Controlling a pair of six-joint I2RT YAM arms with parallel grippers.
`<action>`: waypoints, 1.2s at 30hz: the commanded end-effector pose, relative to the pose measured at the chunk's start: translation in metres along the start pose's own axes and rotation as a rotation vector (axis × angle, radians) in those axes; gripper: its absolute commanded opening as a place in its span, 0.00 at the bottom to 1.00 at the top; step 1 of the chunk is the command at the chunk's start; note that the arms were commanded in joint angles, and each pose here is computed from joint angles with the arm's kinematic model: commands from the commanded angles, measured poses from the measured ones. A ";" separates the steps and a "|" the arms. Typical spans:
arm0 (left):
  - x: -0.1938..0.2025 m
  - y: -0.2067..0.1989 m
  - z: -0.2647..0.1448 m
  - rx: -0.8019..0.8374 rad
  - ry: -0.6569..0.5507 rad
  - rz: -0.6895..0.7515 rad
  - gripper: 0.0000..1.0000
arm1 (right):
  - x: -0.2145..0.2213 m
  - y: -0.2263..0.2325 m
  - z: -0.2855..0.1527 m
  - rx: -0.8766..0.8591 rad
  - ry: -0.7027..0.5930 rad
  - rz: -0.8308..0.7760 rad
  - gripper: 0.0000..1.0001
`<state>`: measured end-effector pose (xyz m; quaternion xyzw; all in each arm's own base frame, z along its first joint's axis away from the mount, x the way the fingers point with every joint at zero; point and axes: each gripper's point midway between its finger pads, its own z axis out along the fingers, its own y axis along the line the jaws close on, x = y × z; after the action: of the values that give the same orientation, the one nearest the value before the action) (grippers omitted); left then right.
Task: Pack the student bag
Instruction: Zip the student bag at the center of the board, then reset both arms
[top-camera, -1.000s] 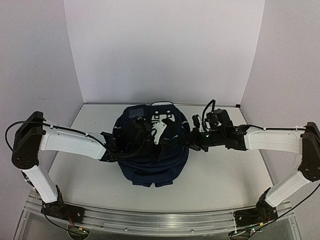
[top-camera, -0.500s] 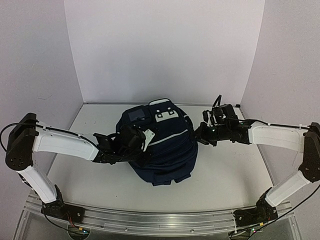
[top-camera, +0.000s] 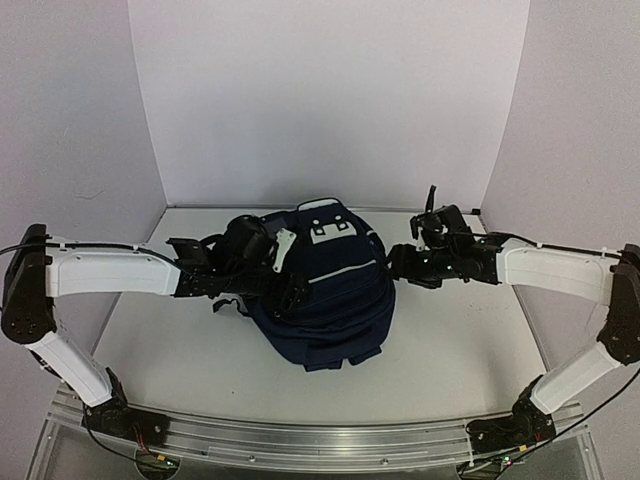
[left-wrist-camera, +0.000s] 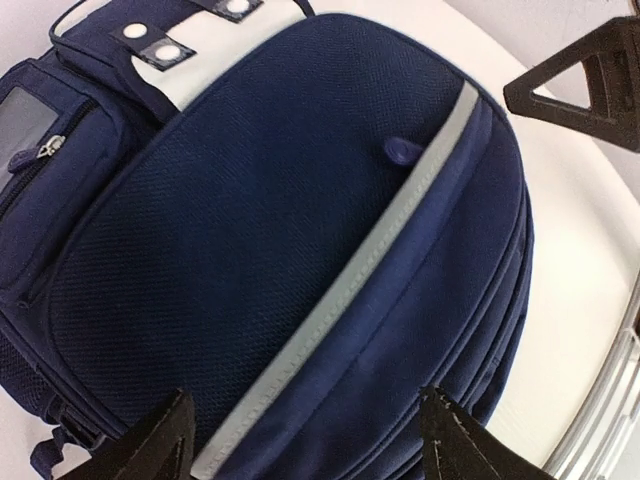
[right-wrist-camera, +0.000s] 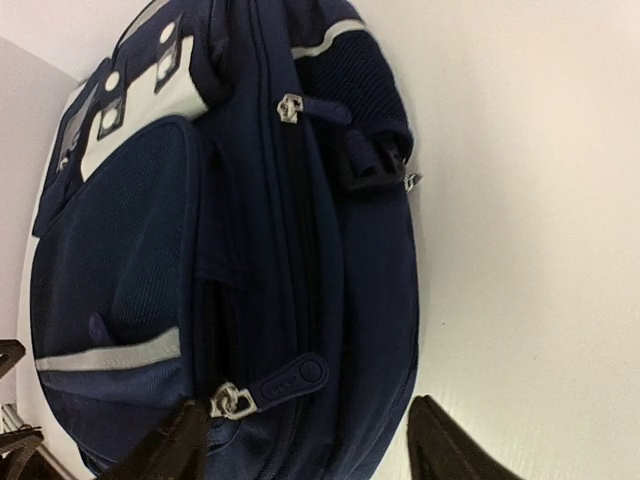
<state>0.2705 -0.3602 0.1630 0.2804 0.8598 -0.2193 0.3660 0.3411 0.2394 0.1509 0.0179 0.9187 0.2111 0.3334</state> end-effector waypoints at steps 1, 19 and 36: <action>-0.020 0.022 -0.027 0.048 -0.002 -0.173 0.83 | -0.057 -0.007 -0.037 0.094 -0.220 -0.024 0.78; 0.009 0.258 -0.128 -0.305 -0.178 -0.675 0.99 | -0.099 -0.134 -0.068 0.256 -0.319 0.089 0.98; 0.061 0.323 -0.199 -0.815 -0.540 -0.583 1.00 | -0.091 -0.182 -0.170 0.349 -0.997 0.014 0.98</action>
<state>0.3389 -0.0046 0.1903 -0.1843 0.8281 -0.0767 0.5239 0.3332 0.0031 0.2321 0.1669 0.7368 0.0266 0.6546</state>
